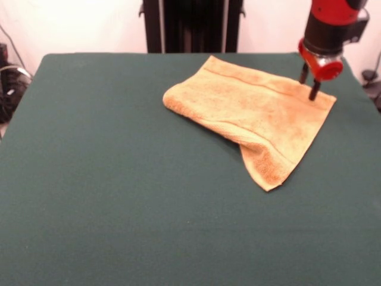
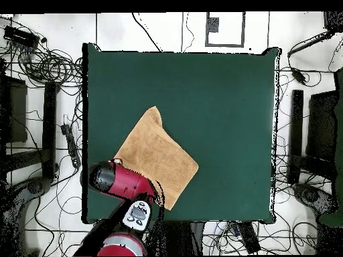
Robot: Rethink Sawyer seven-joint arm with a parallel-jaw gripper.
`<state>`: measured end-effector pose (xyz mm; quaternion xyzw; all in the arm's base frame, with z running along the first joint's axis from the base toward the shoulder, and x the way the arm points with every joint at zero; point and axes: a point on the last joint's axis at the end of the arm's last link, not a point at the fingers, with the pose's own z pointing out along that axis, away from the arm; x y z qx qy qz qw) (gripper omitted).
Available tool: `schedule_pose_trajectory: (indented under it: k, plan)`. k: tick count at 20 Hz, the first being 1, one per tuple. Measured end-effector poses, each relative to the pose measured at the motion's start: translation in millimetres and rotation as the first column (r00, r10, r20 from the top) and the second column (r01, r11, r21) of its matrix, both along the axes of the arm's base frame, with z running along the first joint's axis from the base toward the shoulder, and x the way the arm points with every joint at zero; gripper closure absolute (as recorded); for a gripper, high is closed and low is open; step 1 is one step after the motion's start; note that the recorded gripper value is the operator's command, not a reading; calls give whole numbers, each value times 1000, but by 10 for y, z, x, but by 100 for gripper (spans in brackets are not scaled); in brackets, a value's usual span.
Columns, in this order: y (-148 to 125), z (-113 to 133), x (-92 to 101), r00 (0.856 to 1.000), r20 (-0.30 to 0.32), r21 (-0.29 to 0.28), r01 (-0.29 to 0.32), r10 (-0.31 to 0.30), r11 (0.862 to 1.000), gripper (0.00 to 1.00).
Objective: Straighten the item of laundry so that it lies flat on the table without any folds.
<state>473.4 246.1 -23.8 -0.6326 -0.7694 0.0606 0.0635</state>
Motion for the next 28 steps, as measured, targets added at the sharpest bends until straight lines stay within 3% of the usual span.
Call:
schedule_pose_trajectory:
  k: [9,18,28]
  plan:
    - [-236,98,-216,999,-39,-15,38,-39,999,0]
    - [-14,-168,-57,996,16,-106,-83,86,991,0]
    - [-13,-186,164,989,-124,-81,-85,75,993,0]
